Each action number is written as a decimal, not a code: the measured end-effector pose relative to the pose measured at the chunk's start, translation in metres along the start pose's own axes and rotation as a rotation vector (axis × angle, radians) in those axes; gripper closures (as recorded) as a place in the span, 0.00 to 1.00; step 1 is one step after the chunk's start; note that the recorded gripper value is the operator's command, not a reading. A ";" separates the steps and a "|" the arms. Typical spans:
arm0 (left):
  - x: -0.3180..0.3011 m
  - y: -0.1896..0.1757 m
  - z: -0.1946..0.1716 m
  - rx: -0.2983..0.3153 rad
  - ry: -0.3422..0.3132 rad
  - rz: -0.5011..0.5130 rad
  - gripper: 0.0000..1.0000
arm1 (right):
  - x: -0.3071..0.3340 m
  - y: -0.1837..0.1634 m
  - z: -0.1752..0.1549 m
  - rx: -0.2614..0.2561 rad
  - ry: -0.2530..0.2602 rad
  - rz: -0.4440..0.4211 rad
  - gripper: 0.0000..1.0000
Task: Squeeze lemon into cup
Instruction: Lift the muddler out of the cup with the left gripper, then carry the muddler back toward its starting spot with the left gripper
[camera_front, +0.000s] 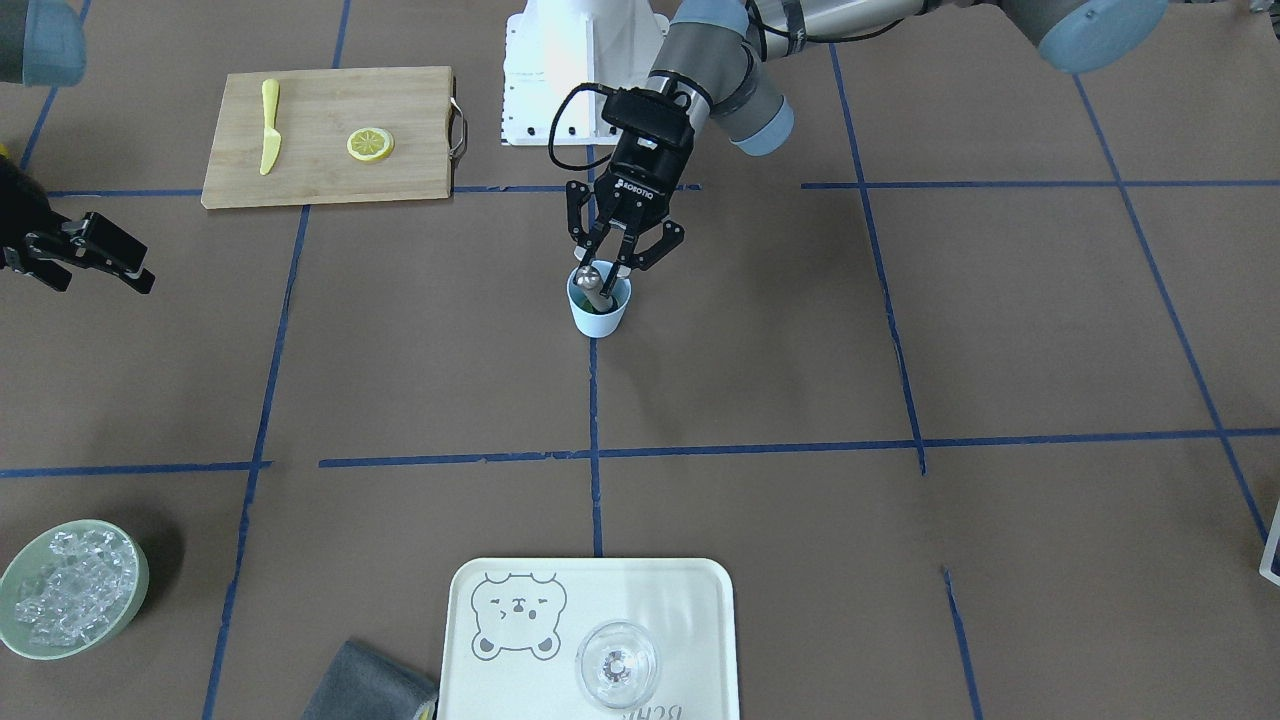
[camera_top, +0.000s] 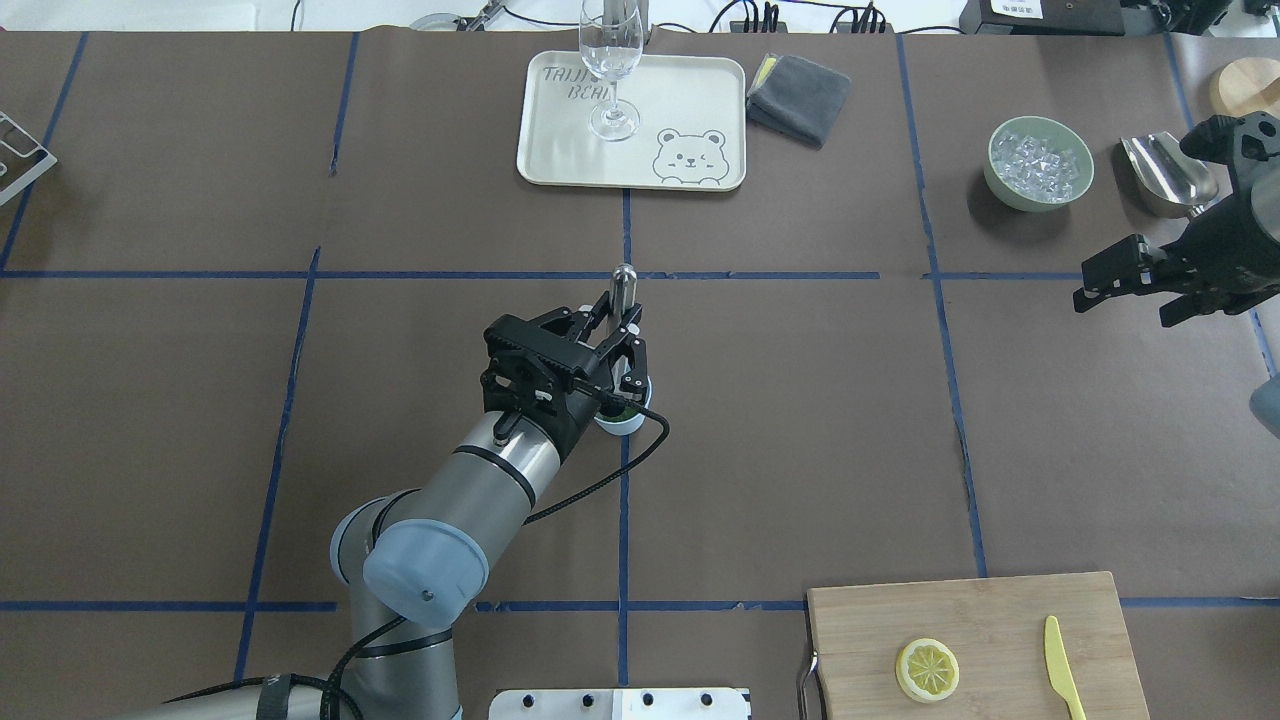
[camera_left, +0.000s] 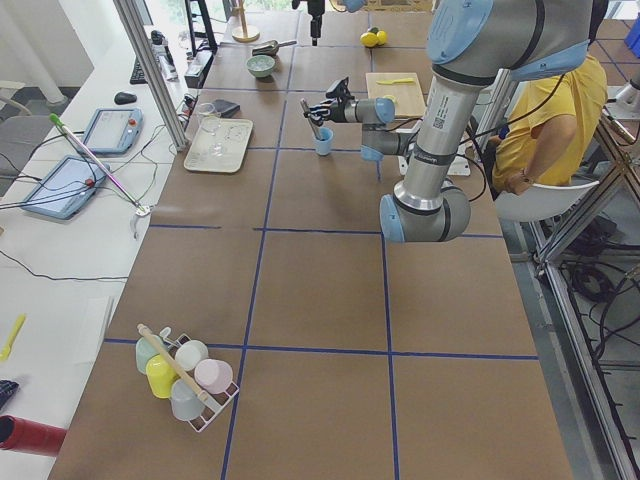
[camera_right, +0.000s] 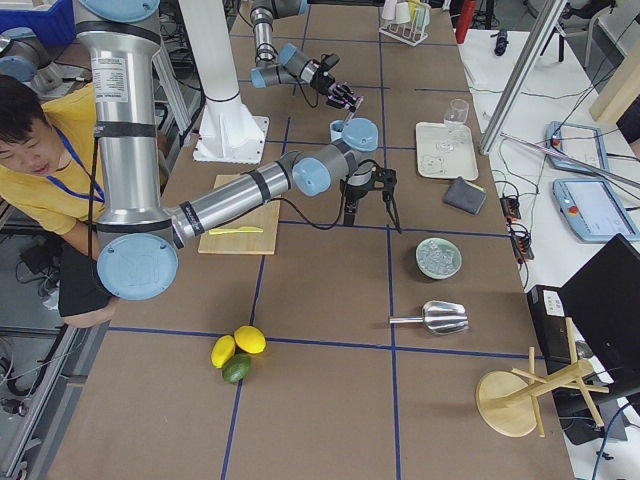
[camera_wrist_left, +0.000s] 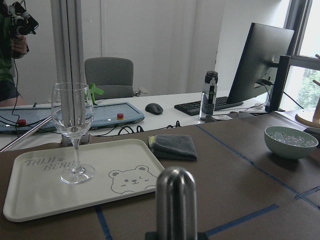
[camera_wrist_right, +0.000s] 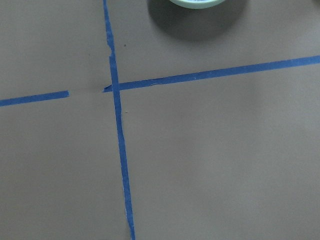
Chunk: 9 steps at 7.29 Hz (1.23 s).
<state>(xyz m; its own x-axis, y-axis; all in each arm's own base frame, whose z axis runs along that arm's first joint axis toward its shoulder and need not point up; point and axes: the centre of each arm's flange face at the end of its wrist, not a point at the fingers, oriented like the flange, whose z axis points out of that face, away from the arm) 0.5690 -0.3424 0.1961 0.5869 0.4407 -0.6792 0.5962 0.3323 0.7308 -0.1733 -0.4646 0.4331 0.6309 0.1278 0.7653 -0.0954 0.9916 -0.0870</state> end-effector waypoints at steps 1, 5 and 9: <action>0.003 -0.005 -0.001 0.006 0.007 0.003 1.00 | 0.000 0.000 0.000 0.001 0.000 0.000 0.00; 0.014 -0.106 -0.040 0.133 0.098 0.070 1.00 | 0.002 -0.002 -0.003 0.007 -0.001 0.003 0.00; -0.088 -0.131 -0.014 0.048 0.036 0.188 1.00 | 0.007 -0.005 -0.007 0.018 0.001 0.011 0.00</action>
<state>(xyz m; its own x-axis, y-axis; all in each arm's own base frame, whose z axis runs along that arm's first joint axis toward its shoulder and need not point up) 0.4315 -0.4130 0.1611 0.6710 0.5211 -0.5275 0.5037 0.2018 0.8400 -0.1629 -0.4683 0.4347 0.6301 0.1383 0.7641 -0.1157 0.9897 -0.0838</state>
